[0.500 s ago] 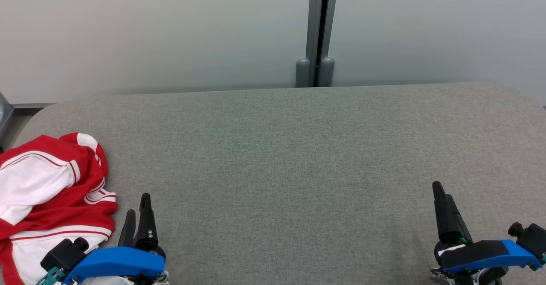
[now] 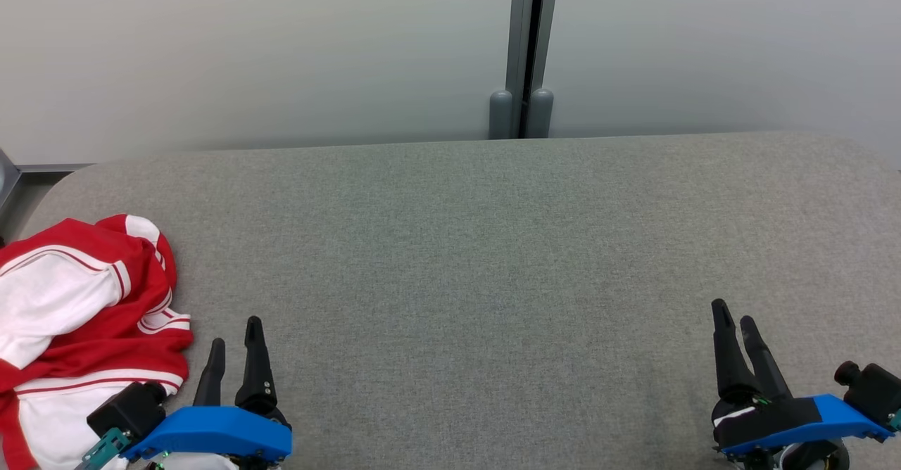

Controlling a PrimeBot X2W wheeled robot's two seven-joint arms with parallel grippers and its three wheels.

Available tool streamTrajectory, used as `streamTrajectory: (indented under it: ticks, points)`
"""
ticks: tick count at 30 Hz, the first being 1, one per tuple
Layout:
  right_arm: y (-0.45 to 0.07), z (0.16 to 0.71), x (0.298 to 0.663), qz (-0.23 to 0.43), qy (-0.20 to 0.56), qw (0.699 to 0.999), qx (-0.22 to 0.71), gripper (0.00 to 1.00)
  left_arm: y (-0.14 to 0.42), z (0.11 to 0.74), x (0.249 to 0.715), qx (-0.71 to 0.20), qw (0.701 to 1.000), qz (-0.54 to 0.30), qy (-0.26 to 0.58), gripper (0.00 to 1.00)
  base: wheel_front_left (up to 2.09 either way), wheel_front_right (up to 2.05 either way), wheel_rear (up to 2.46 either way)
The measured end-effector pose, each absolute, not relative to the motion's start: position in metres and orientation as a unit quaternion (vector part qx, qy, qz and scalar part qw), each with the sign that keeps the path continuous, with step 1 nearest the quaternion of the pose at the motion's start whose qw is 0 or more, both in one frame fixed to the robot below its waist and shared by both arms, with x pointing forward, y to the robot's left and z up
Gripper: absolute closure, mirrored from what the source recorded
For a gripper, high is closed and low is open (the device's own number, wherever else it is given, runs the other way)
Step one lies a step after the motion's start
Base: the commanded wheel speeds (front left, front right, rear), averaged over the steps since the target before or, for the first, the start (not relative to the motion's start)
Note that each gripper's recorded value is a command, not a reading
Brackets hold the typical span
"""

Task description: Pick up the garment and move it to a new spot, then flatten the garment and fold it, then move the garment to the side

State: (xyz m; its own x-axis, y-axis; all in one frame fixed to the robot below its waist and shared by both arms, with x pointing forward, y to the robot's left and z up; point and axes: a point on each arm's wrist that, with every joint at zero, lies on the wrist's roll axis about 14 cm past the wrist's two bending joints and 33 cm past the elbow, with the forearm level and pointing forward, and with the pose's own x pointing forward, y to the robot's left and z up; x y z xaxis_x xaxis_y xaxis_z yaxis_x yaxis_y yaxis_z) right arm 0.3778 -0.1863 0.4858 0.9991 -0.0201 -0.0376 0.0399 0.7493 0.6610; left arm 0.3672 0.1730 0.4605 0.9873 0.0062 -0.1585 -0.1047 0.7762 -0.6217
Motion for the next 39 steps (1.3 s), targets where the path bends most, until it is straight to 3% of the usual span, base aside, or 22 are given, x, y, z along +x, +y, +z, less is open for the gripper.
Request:
streamTrajectory:
  ticks: [15,39]
  points:
    - [-0.184,0.488,0.380,-0.006,0.007,0.962,0.272,0.00,0.163,0.461,0.368,-0.239,0.968,0.006,0.069,0.00,0.00,0.00,0.00]
    - [-0.179,0.487,0.381,0.012,0.001,0.986,0.168,0.00,0.155,0.458,0.364,-0.145,0.987,-0.017,0.065,0.00,0.00,0.00,0.00]
